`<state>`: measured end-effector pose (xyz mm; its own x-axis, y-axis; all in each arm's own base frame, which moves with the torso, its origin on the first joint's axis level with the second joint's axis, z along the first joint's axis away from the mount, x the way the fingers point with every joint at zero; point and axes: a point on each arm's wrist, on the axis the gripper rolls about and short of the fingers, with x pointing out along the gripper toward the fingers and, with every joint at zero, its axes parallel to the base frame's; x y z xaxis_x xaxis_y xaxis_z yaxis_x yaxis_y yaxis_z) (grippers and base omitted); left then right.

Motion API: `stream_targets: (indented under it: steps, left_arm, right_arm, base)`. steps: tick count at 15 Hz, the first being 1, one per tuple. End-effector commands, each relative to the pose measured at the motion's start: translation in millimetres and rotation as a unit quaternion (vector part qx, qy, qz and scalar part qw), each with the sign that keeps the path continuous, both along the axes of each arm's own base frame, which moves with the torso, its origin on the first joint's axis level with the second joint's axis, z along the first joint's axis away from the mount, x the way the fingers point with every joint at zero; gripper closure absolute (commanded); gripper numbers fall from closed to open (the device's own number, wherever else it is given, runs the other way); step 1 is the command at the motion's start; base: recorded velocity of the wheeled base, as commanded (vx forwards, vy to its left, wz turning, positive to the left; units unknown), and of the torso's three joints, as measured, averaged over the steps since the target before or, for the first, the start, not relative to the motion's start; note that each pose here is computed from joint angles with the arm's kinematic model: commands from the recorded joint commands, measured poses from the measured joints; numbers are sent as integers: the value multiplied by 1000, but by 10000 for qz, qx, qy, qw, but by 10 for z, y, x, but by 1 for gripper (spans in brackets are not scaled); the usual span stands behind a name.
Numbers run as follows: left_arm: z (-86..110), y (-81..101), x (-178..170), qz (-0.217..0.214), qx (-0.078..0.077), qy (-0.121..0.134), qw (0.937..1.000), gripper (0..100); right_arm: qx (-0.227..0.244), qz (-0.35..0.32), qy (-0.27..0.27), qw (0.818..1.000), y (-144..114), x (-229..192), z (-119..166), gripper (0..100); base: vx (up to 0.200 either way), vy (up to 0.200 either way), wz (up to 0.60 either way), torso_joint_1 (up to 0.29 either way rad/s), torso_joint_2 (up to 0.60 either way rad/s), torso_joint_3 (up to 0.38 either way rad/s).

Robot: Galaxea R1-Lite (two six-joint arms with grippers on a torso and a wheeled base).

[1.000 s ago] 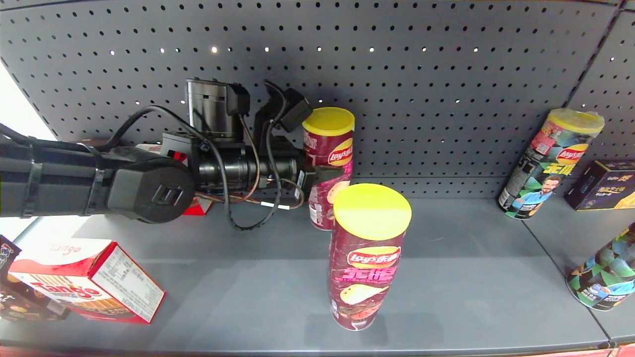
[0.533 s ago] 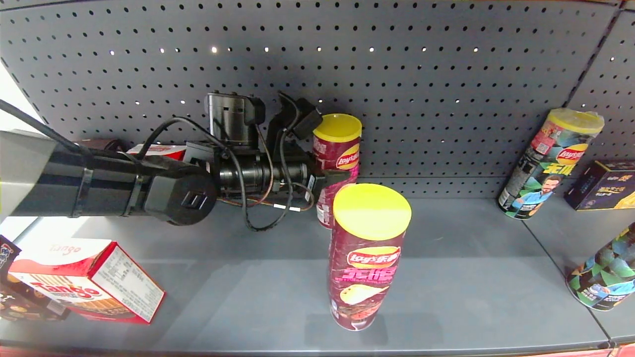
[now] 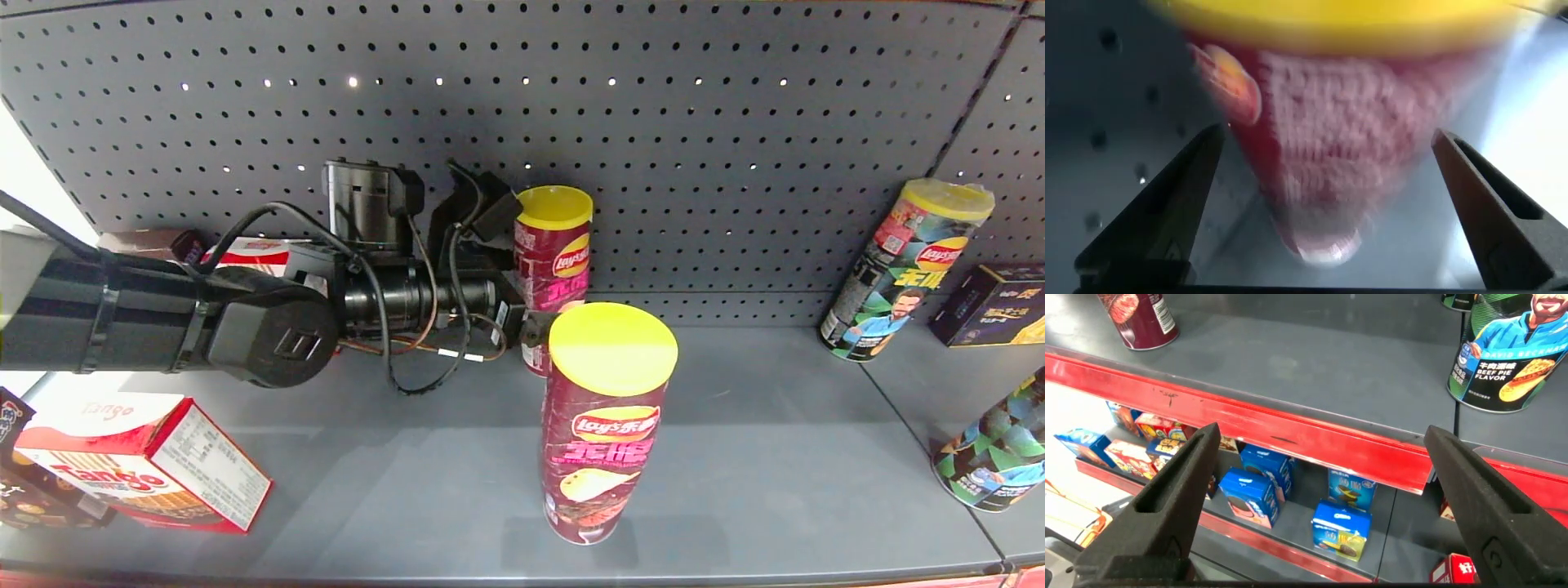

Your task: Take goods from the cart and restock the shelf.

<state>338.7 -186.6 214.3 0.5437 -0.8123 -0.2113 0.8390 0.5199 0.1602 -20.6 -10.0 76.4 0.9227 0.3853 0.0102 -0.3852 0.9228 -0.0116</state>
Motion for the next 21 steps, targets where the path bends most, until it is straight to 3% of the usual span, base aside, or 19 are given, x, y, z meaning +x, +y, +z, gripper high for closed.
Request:
stream_targets:
  steps: [1,4,12,13,21]
  left_arm:
    - [66,149,-246,62,30,25,10000,0]
    - [16,227,-345,742,257,64,9969,0]
    - [18,257,-319,1371,392,-11,9898,0]
    - [23,263,-296,1610,404,-18,9861,0]
    - [64,292,-257,1932,363,-56,9805,0]
  right_arm:
    - [-4,1,4,10000,0,1,1,0]
    - [-4,1,4,10000,0,1,1,0]
    - [-4,1,4,10000,0,1,1,0]
    - [-4,1,4,10000,0,1,1,0]
    - [-4,1,4,10000,0,1,1,0]
  base:
    - [0,0,0,0,0,0]
    - [0,0,0,0,0,0]
    - [0,0,0,0,0,0]
    - [0,0,0,0,0,0]
    - [0,0,0,0,0,0]
